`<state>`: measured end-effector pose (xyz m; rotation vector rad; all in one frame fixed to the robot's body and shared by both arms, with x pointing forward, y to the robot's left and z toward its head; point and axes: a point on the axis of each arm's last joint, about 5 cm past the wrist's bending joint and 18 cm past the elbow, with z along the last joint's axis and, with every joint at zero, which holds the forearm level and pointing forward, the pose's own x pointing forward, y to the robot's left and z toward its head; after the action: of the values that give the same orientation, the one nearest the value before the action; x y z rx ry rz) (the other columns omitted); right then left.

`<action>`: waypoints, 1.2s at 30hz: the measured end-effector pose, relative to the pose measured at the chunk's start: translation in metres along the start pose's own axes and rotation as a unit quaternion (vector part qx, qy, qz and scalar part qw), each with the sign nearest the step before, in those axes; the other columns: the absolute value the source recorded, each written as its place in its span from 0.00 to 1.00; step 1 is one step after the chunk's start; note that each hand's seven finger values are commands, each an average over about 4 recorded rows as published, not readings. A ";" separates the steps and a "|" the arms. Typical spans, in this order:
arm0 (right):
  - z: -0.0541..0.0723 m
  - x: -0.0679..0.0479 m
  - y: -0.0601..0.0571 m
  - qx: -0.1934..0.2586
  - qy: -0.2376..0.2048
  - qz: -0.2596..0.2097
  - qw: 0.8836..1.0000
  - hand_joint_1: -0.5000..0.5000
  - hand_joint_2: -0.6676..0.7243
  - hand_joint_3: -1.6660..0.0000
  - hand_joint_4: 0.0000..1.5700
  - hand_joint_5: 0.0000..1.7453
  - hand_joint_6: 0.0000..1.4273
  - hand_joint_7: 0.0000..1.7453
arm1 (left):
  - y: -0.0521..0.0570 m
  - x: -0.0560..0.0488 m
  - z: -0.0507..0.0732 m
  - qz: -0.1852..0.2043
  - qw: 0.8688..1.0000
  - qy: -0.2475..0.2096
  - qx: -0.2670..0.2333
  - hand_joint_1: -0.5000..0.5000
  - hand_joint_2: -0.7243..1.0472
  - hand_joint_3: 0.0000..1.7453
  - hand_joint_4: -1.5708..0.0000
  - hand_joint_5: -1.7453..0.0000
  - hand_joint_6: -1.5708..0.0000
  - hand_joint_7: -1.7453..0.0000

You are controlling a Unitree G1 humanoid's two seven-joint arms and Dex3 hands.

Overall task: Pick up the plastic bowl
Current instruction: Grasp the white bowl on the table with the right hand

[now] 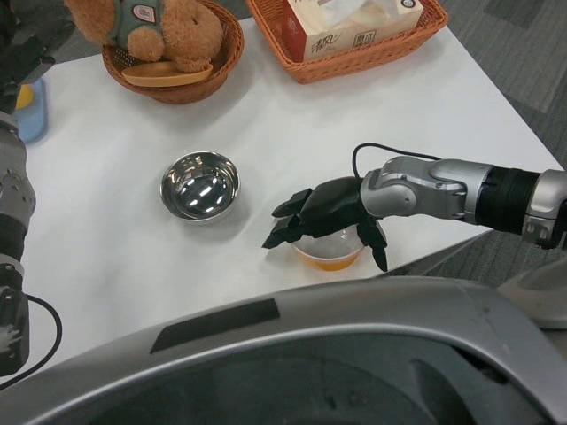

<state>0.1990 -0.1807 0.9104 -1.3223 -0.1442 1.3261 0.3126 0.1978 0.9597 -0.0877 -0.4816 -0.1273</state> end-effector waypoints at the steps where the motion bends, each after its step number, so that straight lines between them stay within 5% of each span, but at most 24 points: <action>1: -0.001 0.001 -0.001 0.002 -0.002 0.002 1.000 0.09 0.20 0.50 0.00 0.71 0.00 0.38 | 0.000 0.000 0.000 0.000 1.000 0.000 0.000 0.00 0.75 0.00 1.00 1.00 1.00 1.00; 4: -0.002 0.005 -0.001 0.006 -0.009 0.006 1.000 0.08 0.11 0.24 0.00 0.81 0.00 0.46 | 0.000 0.000 0.000 0.000 1.000 0.000 0.000 0.00 0.75 0.00 1.00 1.00 1.00 1.00; 10: -0.003 0.007 0.001 0.005 -0.026 0.007 1.000 0.08 0.09 0.05 0.00 0.86 0.00 0.48 | 0.000 0.000 0.000 0.000 1.000 0.000 0.000 0.00 0.75 0.00 1.00 1.00 1.00 1.00; 15: -0.003 0.009 0.001 0.001 -0.047 0.003 0.999 0.08 0.09 0.10 0.00 0.92 0.00 0.48 | 0.000 0.000 0.000 0.001 1.000 0.000 -0.001 0.00 0.75 0.00 1.00 1.00 1.00 1.00; 20: -0.004 0.008 -0.001 -0.005 -0.058 -0.017 0.998 0.08 0.14 0.14 0.00 0.99 0.00 0.58 | 0.000 0.000 0.000 0.001 1.000 0.000 -0.001 0.00 0.75 0.00 1.00 1.00 1.00 1.00; 28: -0.005 0.002 -0.010 -0.022 -0.085 -0.071 0.994 0.09 0.27 0.23 0.05 0.94 0.00 0.72 | 0.001 -0.002 -0.002 0.003 1.000 0.003 -0.002 0.00 0.75 0.00 1.00 1.00 1.00 1.00; 36: -0.009 -0.009 -0.014 -0.022 -0.083 -0.122 0.989 0.10 0.27 0.24 0.09 0.94 0.00 0.76 | 0.001 -0.003 -0.002 0.003 1.000 0.004 -0.002 0.00 0.75 0.00 1.00 1.00 1.00 1.00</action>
<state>0.2109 -0.1886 0.9223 -1.1877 -0.4382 1.2268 0.3106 0.1989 0.9564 -0.0928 -0.4729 -0.1236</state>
